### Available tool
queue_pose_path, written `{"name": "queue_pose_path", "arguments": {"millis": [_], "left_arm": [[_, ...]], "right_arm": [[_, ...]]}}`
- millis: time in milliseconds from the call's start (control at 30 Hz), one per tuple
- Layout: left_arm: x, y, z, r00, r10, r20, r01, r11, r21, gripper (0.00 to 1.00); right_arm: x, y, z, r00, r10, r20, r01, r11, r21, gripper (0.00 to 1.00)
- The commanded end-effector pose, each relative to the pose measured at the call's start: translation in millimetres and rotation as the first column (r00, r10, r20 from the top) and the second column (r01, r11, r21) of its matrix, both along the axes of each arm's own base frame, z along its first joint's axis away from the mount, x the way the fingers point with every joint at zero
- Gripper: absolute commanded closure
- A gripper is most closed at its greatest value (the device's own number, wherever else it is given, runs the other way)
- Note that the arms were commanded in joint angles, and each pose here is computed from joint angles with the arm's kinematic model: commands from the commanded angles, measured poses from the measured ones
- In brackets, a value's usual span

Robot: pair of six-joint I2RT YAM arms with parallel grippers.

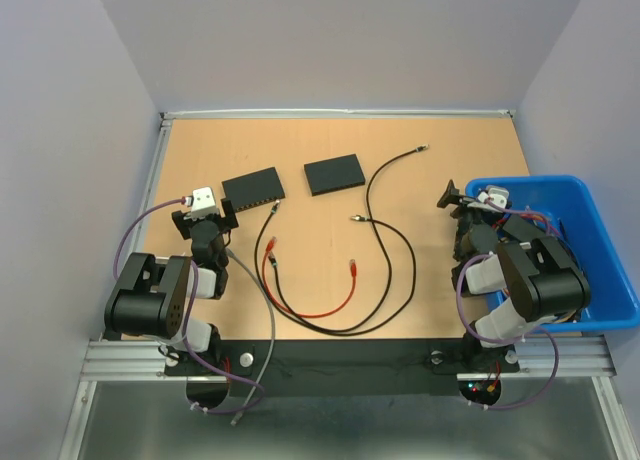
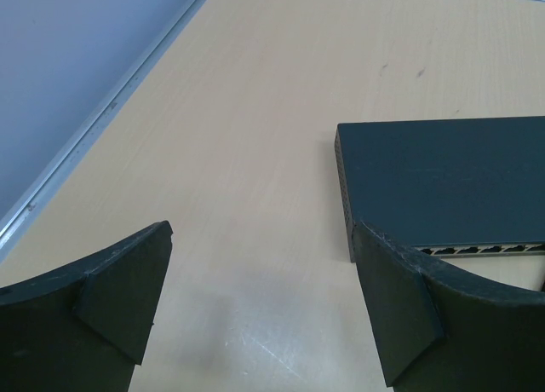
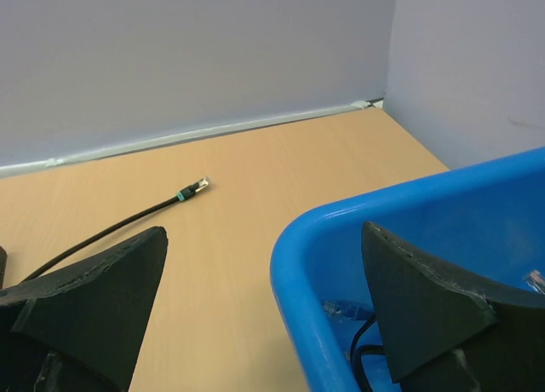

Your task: Insert the plug into the switch port

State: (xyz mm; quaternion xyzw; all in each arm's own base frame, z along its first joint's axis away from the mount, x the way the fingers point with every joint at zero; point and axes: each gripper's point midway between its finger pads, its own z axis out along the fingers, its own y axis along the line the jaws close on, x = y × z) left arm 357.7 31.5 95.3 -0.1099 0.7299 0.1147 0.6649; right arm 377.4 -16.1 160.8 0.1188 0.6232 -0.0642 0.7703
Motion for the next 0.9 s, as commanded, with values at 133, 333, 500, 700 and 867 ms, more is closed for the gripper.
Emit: {"name": "queue_pose_path", "arguments": {"millis": [133, 333, 500, 700, 867], "left_arm": [[12, 0, 81, 0.947, 0.017, 0.32, -0.008, 1.0, -0.029, 0.01], [12, 0, 81, 0.948, 0.015, 0.318, -0.007, 1.0, -0.027, 0.01], [12, 0, 81, 0.949, 0.016, 0.316, -0.008, 1.0, -0.028, 0.01], [12, 0, 81, 0.949, 0.016, 0.316, -0.008, 1.0, -0.028, 0.01], [12, 0, 80, 0.949, 0.016, 0.315, -0.008, 1.0, -0.027, 0.01]], "right_arm": [[-18, 1, -48, 0.99, 0.013, -0.143, -0.01, 1.0, 0.026, 0.0], [-18, -1, -1, 0.995, -0.016, -0.094, 0.019, 0.999, 0.028, 0.0], [-16, 55, 127, 0.941, 0.282, 0.186, -0.315, 0.931, 0.186, 0.0], [-52, 137, 208, 0.67, 0.657, 0.347, -0.742, 0.579, 0.338, 0.0], [-46, 169, 179, 0.575, 0.742, 0.345, -0.738, 0.29, 0.609, 0.0]]}}
